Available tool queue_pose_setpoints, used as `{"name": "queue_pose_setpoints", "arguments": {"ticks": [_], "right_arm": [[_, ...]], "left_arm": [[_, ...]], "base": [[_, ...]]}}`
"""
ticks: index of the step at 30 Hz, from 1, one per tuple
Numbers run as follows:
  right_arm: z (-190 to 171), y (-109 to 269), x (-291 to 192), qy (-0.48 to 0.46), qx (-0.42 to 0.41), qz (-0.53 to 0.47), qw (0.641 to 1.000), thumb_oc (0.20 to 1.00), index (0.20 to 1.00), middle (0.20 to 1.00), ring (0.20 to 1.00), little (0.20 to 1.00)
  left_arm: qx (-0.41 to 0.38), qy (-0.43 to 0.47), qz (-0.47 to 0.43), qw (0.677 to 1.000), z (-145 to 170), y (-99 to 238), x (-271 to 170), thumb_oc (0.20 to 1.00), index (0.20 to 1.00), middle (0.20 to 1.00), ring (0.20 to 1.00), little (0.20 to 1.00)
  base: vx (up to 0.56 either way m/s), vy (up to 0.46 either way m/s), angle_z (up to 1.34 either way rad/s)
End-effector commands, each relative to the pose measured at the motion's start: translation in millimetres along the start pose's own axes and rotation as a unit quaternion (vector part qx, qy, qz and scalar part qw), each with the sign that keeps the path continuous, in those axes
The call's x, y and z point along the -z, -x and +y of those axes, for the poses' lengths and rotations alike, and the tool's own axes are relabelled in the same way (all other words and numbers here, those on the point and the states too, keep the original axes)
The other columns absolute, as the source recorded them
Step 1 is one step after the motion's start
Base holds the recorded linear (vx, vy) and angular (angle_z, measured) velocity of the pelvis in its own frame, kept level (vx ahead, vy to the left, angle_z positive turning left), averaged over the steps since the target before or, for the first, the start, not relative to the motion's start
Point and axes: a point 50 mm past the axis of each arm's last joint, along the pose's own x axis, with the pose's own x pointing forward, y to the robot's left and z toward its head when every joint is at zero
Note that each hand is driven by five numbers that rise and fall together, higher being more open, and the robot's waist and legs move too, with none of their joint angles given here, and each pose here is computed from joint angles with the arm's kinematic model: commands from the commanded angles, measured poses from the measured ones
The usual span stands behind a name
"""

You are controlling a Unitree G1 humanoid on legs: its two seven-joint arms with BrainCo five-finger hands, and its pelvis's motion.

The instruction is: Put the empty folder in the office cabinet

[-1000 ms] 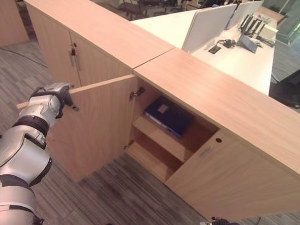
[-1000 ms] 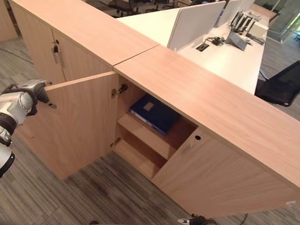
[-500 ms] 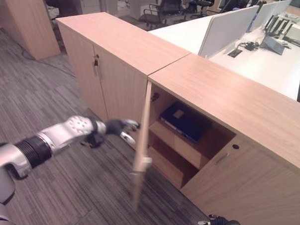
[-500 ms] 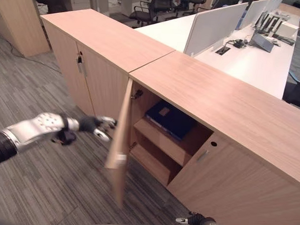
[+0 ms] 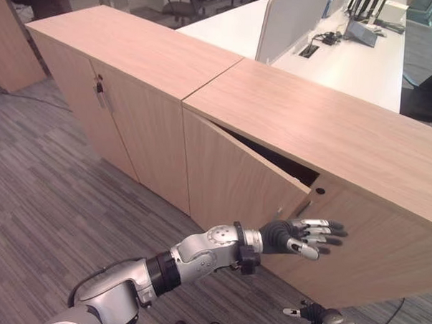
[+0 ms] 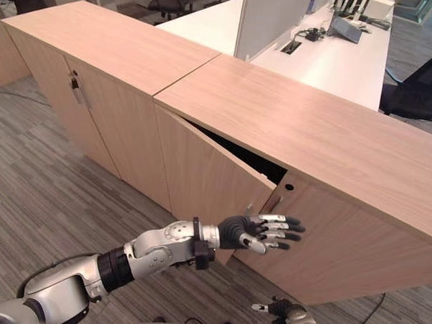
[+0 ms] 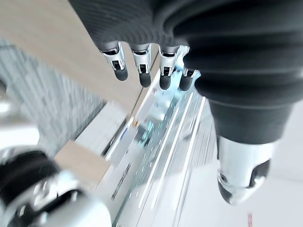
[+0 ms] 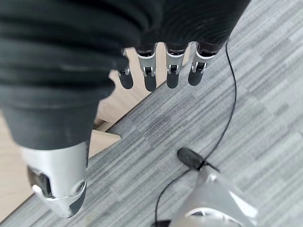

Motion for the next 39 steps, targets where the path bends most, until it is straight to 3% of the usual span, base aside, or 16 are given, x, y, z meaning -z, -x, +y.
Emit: {"name": "queue_pose_setpoints", "arguments": {"ticks": [1, 12, 20, 26, 32, 33, 34, 35, 39], "right_arm": [[-4, 0, -1, -0.003, 0.019, 0.012, 1.0, 1.0, 1.0, 1.0, 1.0, 1.0], [8, -1, -7, -0.022, -0.002, -0.004, 1.0, 1.0, 1.0, 1.0, 1.0, 1.0], [9, -1, -24, -0.046, -0.005, -0.035, 0.998, 1.0, 1.0, 1.0, 1.0, 1.0], [15, -2, -41, -0.028, -0.017, -0.048, 0.998, 1.0, 1.0, 1.0, 1.0, 1.0], [33, -3, -24, -0.065, -0.027, -0.028, 0.997, 1.0, 1.0, 1.0, 1.0, 1.0], [35, -3, -23, -0.076, -0.026, -0.029, 0.996, 1.0, 1.0, 1.0, 1.0, 1.0], [37, -3, -18, -0.101, -0.021, -0.026, 0.994, 1.0, 1.0, 1.0, 1.0, 1.0], [36, -3, -18, -0.101, -0.021, -0.026, 0.994, 1.0, 1.0, 1.0, 1.0, 1.0], [41, -2, -4, -0.121, -0.019, -0.013, 0.992, 1.0, 1.0, 1.0, 1.0, 1.0]], "left_arm": [[-0.03, -0.034, -0.057, 0.997, 10, 1, -21, 1.0, 1.0, 1.0, 1.0, 1.0], [-0.079, 0.01, -0.039, 0.996, 25, 26, 5, 1.0, 1.0, 1.0, 1.0, 1.0], [-0.13, 0.093, -0.056, 0.986, 30, 38, 29, 1.0, 1.0, 1.0, 1.0, 1.0], [-0.217, 0.091, -0.034, 0.971, 49, 63, 47, 1.0, 1.0, 1.0, 1.0, 1.0], [-0.386, 0.092, 0.025, 0.918, 76, 102, 101, 1.0, 1.0, 1.0, 1.0, 1.0], [-0.412, 0.11, 0.04, 0.904, 77, 106, 115, 1.0, 1.0, 1.0, 1.0, 1.0], [-0.468, 0.159, 0.063, 0.867, 79, 120, 142, 1.0, 1.0, 1.0, 1.0, 1.0], [-0.468, 0.159, 0.063, 0.867, 79, 119, 142, 1.0, 1.0, 1.0, 1.0, 1.0], [-0.558, 0.194, 0.097, 0.801, 79, 156, 173, 1.0, 1.0, 1.0, 1.0, 1.0]], "base": [[0.0, 0.0, 0.0], [-0.01, -0.028, -0.02], [-0.03, -0.086, -0.09], [-0.03, -0.253, -0.85], [0.05, -0.423, -0.18], [0.06, -0.534, -0.23], [0.04, -0.399, -0.29], [0.05, -0.409, -0.35], [0.06, -0.324, -0.34]]}}
